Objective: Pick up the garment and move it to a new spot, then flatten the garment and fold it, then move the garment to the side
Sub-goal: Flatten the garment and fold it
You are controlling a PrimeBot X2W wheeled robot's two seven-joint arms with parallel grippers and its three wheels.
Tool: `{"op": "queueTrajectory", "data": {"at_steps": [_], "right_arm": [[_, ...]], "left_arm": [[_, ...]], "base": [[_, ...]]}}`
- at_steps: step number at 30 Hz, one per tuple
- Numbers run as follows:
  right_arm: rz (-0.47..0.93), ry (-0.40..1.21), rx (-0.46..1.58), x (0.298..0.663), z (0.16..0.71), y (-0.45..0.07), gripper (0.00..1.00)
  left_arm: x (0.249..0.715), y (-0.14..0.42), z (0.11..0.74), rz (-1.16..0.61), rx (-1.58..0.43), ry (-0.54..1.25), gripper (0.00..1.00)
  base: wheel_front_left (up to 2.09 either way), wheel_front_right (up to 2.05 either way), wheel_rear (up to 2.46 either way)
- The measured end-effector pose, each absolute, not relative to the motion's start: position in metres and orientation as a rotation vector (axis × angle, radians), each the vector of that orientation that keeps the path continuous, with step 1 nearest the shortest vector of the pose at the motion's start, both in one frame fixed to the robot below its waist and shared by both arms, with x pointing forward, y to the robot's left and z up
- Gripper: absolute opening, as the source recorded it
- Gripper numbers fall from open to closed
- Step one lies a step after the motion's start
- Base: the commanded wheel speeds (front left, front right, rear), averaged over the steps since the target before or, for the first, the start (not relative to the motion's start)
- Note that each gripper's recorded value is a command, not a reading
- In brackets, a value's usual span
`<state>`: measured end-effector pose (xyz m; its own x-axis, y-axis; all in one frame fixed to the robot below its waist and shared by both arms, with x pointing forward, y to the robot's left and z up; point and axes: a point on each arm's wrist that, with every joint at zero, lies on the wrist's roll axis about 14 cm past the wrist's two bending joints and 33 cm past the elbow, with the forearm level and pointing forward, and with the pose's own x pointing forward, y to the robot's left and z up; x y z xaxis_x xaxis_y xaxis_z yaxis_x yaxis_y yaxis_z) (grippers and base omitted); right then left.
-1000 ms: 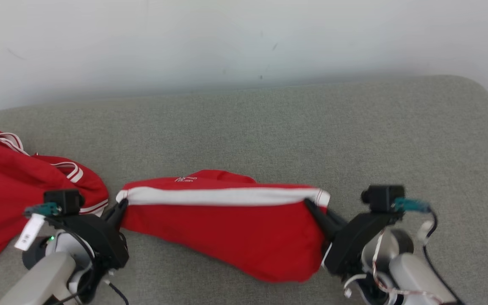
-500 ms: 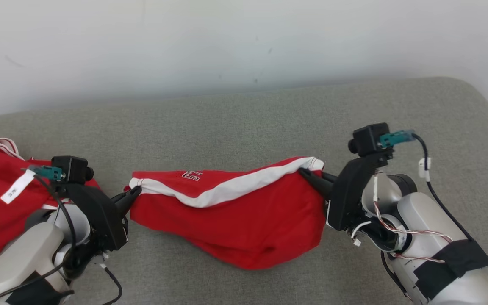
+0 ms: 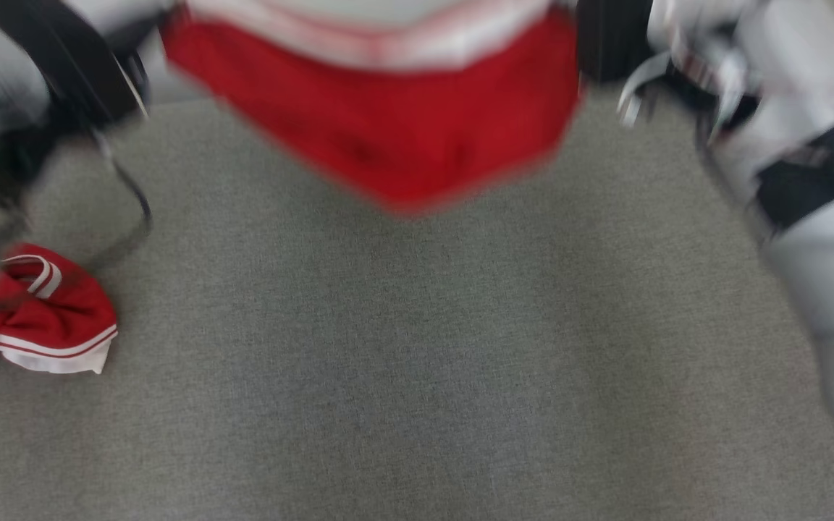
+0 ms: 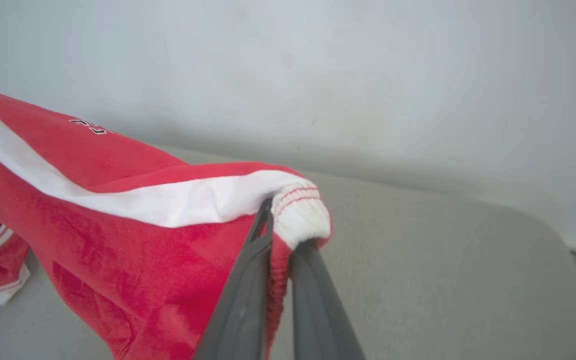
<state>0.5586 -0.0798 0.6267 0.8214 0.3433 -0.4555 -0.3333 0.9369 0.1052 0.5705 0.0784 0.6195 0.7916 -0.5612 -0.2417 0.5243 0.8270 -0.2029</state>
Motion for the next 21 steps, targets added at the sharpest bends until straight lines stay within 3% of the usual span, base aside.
{"op": "queueTrajectory", "data": {"at_steps": [3, 6, 9, 13, 21], "right_arm": [[0.372, 0.11, 0.006, 0.586, 0.728, -0.075, 0.0], [0.422, -0.02, -0.013, 0.595, 0.733, -0.065, 0.0], [0.448, 0.108, 0.05, 0.601, 0.643, -0.065, 0.0], [0.417, 0.388, 0.171, 0.566, 0.501, -0.074, 0.0], [0.387, 0.494, 0.253, 0.513, 0.43, -0.079, 0.0]], "left_arm": [[0.599, 0.085, 0.708, -0.554, -0.146, -0.024, 0.0], [0.609, 0.097, 0.702, -0.529, -0.175, -0.092, 0.0], [0.604, 0.111, 0.598, -0.479, -0.276, 0.108, 0.0], [0.545, 0.125, 0.458, -0.406, -0.345, 0.428, 0.0], [0.475, 0.119, 0.391, -0.416, -0.34, 0.598, 0.0]], "base": [[0.0, 0.0, 0.0], [0.0, 0.0, 0.0], [0.0, 0.0, 0.0], [0.0, 0.0, 0.0], [0.0, 0.0, 0.0]]}}
